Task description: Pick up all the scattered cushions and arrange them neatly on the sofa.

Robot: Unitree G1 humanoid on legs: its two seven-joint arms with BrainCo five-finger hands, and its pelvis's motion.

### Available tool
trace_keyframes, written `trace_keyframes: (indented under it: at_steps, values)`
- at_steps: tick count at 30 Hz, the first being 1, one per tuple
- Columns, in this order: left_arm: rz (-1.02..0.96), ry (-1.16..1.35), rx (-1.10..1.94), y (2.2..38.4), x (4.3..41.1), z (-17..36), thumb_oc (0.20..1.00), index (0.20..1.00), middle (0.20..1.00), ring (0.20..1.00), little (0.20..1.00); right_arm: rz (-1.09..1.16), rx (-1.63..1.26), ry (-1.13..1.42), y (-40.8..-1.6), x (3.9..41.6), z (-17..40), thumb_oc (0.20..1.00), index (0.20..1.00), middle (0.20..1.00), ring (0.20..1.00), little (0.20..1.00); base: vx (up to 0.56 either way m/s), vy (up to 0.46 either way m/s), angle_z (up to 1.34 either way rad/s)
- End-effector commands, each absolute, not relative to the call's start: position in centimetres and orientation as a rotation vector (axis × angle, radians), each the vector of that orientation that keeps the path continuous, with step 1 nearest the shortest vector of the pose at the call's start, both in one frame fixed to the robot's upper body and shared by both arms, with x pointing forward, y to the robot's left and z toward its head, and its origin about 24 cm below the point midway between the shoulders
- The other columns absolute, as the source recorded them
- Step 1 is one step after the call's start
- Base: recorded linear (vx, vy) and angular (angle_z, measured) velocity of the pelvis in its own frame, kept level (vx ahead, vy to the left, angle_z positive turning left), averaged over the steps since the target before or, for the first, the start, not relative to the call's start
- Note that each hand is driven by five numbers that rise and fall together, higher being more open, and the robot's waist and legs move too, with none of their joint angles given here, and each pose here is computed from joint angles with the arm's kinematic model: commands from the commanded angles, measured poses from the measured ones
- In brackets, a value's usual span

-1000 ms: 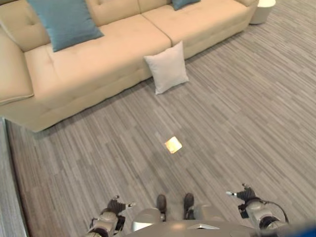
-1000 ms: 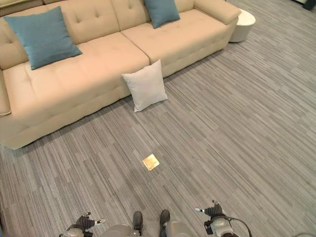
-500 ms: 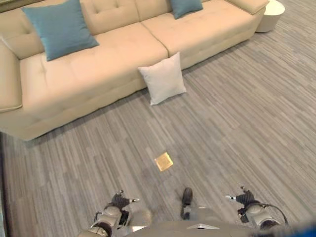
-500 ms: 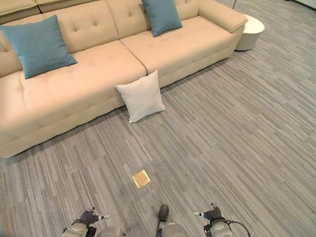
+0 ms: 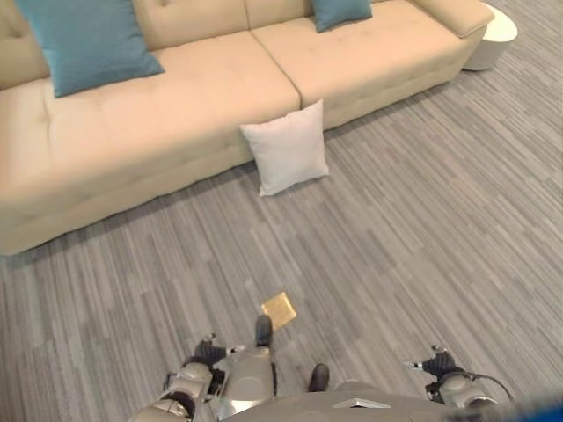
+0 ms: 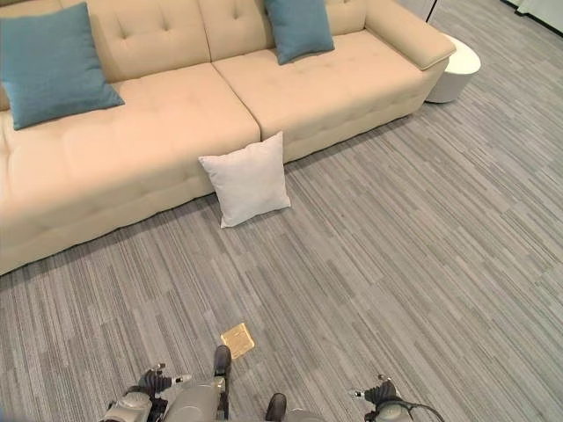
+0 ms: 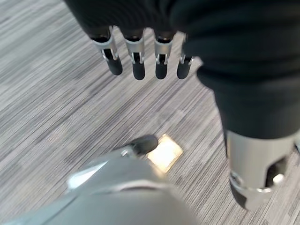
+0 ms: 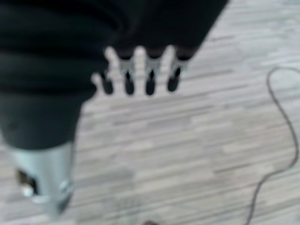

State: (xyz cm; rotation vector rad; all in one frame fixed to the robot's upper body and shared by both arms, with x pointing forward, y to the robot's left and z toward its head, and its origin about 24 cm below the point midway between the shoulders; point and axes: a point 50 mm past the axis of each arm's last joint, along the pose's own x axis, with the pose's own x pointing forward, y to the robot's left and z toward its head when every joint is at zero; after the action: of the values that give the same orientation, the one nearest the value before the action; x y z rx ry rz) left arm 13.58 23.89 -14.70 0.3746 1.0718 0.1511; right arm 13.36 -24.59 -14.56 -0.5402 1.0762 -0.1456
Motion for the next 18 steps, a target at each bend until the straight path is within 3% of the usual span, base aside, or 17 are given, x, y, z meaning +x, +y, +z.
trace_keyframes:
  at_steps: [1,9,18]
  values:
    - [0.152,1.071,0.425,24.9,13.6,-14.4,1.0,1.0,1.0,1.0,1.0,-0.146,-0.534,1.011,-24.6,14.9,-13.9,1.0,1.0,1.0,1.0,1.0,0.05,0.096,0.13]
    - [0.153,1.083,0.425,24.9,13.3,-14.6,1.0,1.0,1.0,1.0,1.0,-0.143,-0.55,1.0,-24.8,15.5,-13.6,1.0,1.0,1.0,1.0,1.0,0.23,0.011,0.04]
    - [0.114,1.098,0.425,24.1,12.8,-15.0,1.0,1.0,1.0,1.0,1.0,-0.126,-0.57,1.04,-25.1,14.1,-14.1,1.0,1.0,1.0,1.0,1.0,0.27,-0.146,0.28]
